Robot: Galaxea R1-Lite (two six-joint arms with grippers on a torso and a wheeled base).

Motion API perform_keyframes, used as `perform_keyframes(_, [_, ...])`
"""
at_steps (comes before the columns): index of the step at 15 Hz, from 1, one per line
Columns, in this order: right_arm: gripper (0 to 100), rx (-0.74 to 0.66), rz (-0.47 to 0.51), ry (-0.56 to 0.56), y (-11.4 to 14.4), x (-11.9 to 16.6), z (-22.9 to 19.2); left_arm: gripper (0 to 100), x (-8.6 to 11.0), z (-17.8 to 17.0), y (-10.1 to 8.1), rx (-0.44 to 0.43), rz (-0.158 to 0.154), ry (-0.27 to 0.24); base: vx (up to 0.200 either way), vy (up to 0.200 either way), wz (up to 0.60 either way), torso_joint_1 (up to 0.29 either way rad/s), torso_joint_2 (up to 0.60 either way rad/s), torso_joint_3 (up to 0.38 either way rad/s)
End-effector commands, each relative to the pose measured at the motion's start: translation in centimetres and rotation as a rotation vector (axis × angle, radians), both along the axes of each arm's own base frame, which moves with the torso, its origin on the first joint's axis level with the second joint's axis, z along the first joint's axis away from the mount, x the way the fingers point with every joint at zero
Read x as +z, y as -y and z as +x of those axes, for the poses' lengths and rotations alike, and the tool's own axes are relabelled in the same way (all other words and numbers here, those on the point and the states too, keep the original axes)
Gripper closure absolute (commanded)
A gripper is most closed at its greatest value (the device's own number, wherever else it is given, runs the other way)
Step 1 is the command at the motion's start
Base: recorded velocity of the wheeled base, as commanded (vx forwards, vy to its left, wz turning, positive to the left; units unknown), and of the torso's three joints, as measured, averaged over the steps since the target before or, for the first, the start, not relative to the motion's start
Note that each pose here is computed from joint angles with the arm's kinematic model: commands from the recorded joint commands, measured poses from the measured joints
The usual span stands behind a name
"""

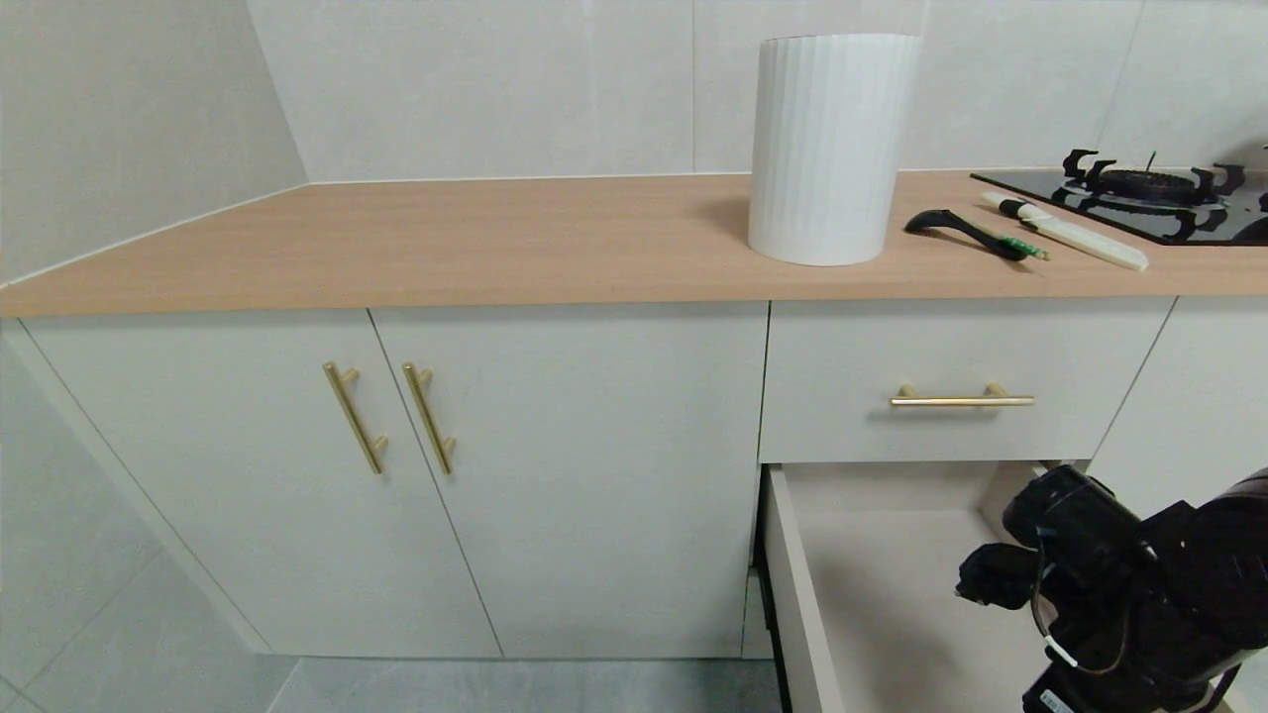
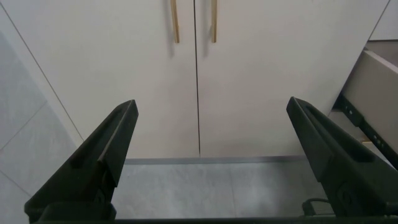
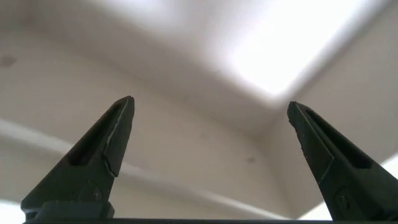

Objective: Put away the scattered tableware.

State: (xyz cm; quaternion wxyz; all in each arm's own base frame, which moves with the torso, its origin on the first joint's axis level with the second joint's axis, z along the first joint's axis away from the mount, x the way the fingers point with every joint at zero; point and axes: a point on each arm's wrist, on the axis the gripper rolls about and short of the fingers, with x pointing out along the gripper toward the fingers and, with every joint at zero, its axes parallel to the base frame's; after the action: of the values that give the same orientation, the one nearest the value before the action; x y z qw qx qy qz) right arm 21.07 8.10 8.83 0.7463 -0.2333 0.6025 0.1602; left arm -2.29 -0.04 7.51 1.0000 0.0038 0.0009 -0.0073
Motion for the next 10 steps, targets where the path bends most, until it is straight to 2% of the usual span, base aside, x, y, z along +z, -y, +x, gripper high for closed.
perform_keyframes(1, [0,-0.027,-0.004,0.044,0.3,0.4,0.6,0,0.0,0.0,0.0,-0.001,0.000,-0.001,0.000,0.000,0.00,0.000,0.00,0.000])
perform_keyframes(3, [0,-0.089,0.044,0.160,0.9,1.9,1.6,0,0.0,0.0,0.0,0.001,0.000,-0.001,0.000,0.000,0.00,0.000,0.00,0.000])
perform_keyframes(5, [0,-0.212,0.151,0.306,1.0,5.1,2.1,0,0.0,0.0,0.0,0.001,0.000,-0.001,0.000,0.000,0.00,0.000,0.00,0.000])
perform_keyframes(6, [0,-0.234,0.177,0.332,1.0,5.8,2.0,0,0.0,0.0,0.0,0.001,0.000,-0.001,0.000,0.000,0.00,0.000,0.00,0.000])
perform_keyframes(8, [0,-0.236,0.320,0.442,1.8,9.6,-0.1,0,0.0,0.0,0.0,0.001,0.000,-0.001,0.000,0.000,0.00,0.000,0.00,0.000])
perform_keyframes(10, [0,-0.224,0.362,0.511,2.2,11.3,-1.5,0,0.0,0.0,0.0,0.001,0.000,-0.001,0.000,0.000,0.00,0.000,0.00,0.000])
